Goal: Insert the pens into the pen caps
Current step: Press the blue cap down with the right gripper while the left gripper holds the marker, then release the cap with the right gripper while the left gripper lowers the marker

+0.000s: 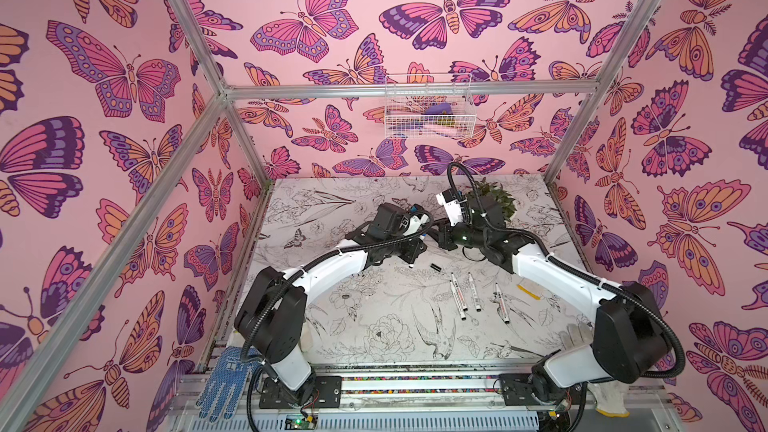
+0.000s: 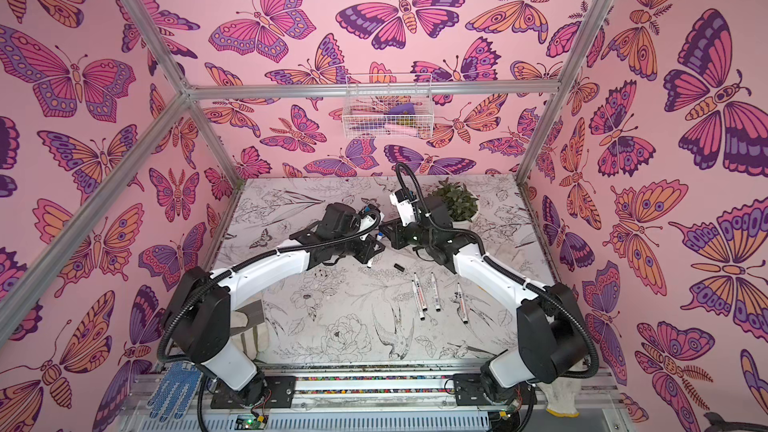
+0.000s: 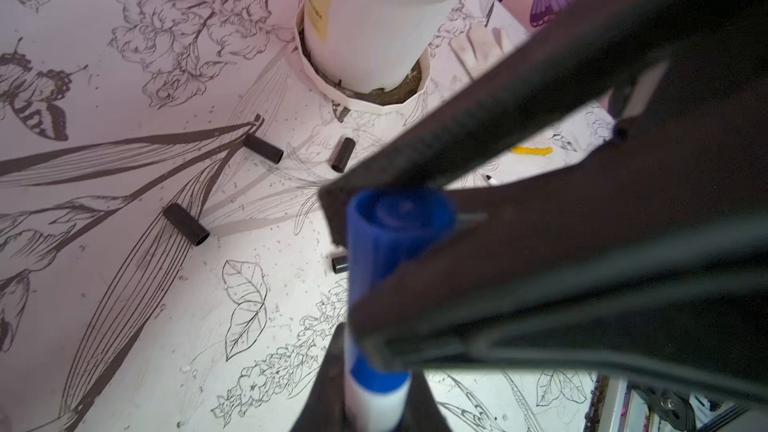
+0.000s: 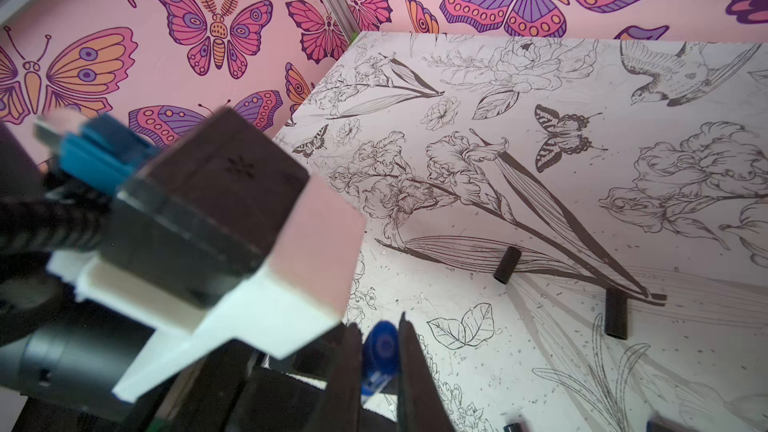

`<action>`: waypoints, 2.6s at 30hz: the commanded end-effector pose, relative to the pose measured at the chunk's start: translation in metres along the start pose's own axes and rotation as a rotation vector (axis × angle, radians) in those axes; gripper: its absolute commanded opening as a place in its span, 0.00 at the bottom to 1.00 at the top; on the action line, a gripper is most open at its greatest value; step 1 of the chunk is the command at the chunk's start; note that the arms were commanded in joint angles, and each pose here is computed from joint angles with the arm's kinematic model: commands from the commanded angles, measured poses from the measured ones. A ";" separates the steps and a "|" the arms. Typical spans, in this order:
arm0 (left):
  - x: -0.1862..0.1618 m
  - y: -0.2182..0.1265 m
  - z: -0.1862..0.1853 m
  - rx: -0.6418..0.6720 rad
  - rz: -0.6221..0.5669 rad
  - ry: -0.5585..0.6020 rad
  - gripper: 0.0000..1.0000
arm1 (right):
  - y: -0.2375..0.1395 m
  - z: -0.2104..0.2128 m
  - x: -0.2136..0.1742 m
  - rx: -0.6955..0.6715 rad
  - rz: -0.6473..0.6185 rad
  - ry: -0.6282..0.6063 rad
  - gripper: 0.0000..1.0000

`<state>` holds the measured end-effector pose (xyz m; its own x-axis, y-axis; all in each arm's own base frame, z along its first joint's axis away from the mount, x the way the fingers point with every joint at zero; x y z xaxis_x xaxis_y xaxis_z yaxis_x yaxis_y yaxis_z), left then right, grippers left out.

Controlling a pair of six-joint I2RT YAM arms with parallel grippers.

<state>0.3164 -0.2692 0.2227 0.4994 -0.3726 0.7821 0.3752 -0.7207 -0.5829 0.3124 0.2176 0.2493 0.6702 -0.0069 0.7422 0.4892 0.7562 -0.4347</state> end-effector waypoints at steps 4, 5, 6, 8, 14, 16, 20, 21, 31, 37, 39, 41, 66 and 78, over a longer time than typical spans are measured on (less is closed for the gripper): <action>0.152 -0.144 0.030 0.227 -1.090 0.062 0.00 | -0.050 -0.032 -0.123 -0.054 0.605 0.471 0.00; 0.139 -0.129 0.027 0.211 -1.038 0.059 0.00 | -0.051 -0.033 -0.117 -0.045 0.574 0.479 0.01; 0.129 -0.120 0.021 0.202 -1.001 0.075 0.00 | -0.050 -0.031 -0.114 -0.019 0.560 0.479 0.03; 0.107 -0.098 0.005 0.192 -0.917 0.116 0.00 | -0.049 -0.027 -0.109 0.026 0.541 0.492 0.08; 0.068 -0.073 -0.030 0.072 -0.807 0.126 0.00 | -0.051 -0.023 -0.102 0.046 0.518 0.476 0.12; 0.059 -0.069 -0.035 0.057 -0.779 0.115 0.00 | -0.053 -0.021 -0.098 0.046 0.503 0.461 0.22; 0.043 -0.057 -0.038 -0.005 -0.717 0.065 0.00 | -0.055 -0.019 -0.079 0.022 0.450 0.429 0.54; 0.039 -0.055 -0.038 -0.008 -0.704 0.061 0.00 | -0.056 -0.020 -0.073 0.013 0.431 0.428 0.58; -0.006 -0.030 -0.004 0.038 -0.606 -0.150 0.00 | -0.085 -0.046 -0.027 -0.049 0.193 0.510 0.67; -0.042 -0.013 0.060 0.204 -0.364 -0.503 0.00 | -0.087 -0.051 -0.028 -0.094 0.198 0.517 0.66; -0.058 -0.008 0.079 0.303 -0.223 -0.576 0.00 | -0.088 -0.051 -0.027 -0.107 0.200 0.516 0.65; -0.070 -0.003 0.092 0.400 -0.103 -0.576 0.00 | -0.089 -0.050 -0.027 -0.110 0.199 0.512 0.65; -0.086 0.018 0.140 0.593 0.232 -0.547 0.61 | -0.094 -0.055 -0.040 -0.194 0.240 0.487 0.61; -0.049 -0.026 0.103 0.505 -0.131 -0.661 0.71 | -0.058 -0.076 -0.118 -0.515 0.463 0.499 0.52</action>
<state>0.3660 -0.1702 0.1838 0.7282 0.1487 0.6691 0.6744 -0.3298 -0.6606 0.2503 0.1327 0.1669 0.9732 -0.1147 0.1993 0.2299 0.4973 -0.8366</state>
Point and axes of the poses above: each gripper's point midway between its finger pads, its own y axis out along the fingers, its own z axis along the line the jaws close on, x = y × z, the point moved 8 cm from there along -y, back along the fingers, and after that the axes turned 6 degrees about y, right-handed, at the moved point
